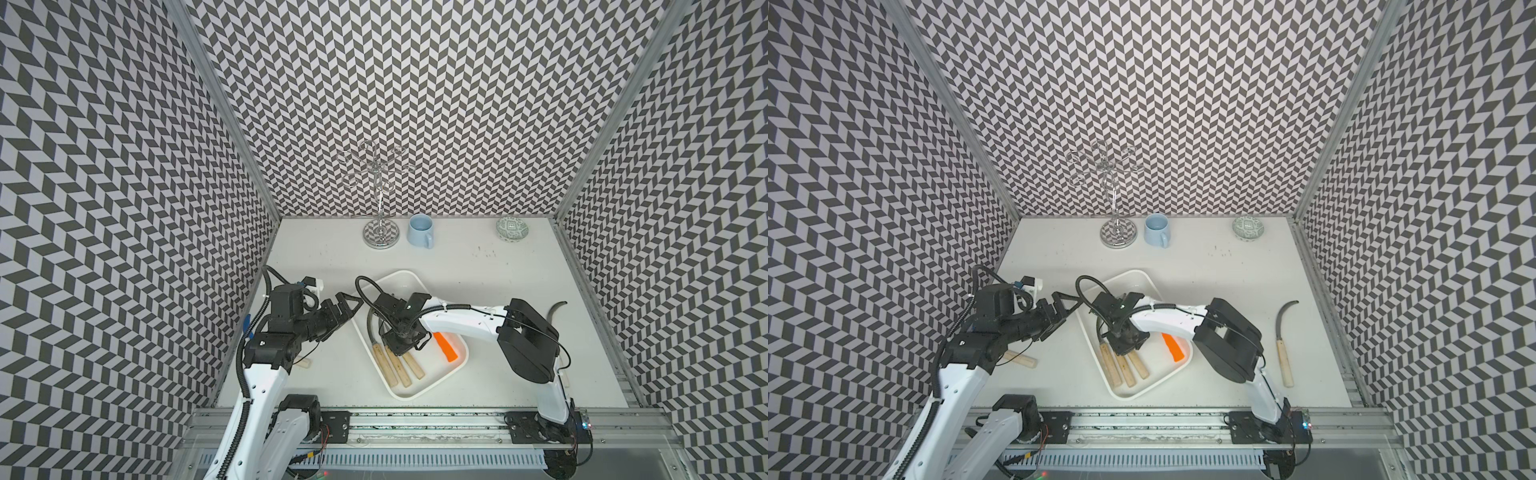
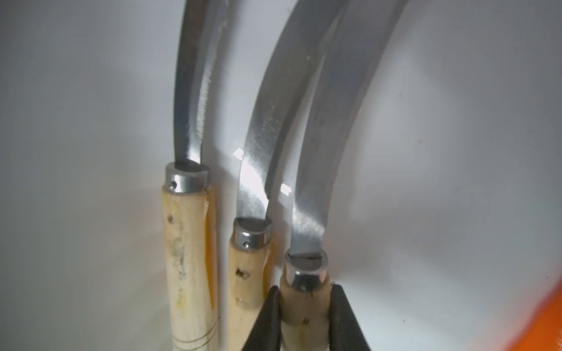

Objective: Put small sickles into storage boxes
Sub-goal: Place the sickle in the storage box.

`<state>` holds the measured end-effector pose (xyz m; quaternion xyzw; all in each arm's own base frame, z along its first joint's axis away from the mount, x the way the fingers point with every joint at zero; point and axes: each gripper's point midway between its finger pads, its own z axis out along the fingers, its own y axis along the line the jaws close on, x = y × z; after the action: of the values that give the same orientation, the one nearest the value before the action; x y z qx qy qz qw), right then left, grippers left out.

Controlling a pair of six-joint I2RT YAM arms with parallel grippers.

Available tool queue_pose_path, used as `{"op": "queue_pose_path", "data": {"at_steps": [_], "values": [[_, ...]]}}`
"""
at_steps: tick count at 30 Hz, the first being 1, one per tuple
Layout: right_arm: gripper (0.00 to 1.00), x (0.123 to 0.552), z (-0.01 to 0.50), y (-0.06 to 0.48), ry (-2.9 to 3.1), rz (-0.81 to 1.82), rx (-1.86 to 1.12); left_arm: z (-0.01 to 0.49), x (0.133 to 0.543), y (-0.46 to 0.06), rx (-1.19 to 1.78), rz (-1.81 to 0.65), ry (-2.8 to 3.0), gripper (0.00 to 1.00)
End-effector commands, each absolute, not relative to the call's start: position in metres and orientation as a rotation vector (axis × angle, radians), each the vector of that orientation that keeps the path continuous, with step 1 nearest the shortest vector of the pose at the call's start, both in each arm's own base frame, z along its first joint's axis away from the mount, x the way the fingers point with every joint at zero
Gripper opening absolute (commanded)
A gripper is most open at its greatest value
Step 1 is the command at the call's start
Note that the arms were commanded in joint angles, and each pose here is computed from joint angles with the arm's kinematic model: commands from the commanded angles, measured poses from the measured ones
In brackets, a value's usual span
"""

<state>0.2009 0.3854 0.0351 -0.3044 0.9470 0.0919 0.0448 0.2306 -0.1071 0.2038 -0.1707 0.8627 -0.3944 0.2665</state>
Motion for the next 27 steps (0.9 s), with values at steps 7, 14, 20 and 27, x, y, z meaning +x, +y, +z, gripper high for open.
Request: {"op": "queue_pose_path", "data": {"at_steps": [7, 14, 20, 27], "values": [[0.2, 0.2042, 0.0361, 0.404, 2.905, 0.374, -0.887, 0.2249, 0.2344, -0.1069, -0.419, -1.069, 2.278, 1.0], [0.21, 0.2036, 0.0352, 0.4032, 2.91, 0.365, -0.891, 0.2258, 0.2346, -0.107, -0.417, -1.069, 2.276, 1.0], [0.23, 0.2047, 0.0375, 0.4038, 2.907, 0.359, -0.891, 0.2249, 0.235, -0.1071, -0.417, -1.07, 2.278, 1.0], [0.26, 0.2092, 0.0425, 0.4018, 2.895, 0.32, -0.899, 0.2248, 0.2359, -0.107, -0.419, -1.07, 2.276, 1.0]]}}
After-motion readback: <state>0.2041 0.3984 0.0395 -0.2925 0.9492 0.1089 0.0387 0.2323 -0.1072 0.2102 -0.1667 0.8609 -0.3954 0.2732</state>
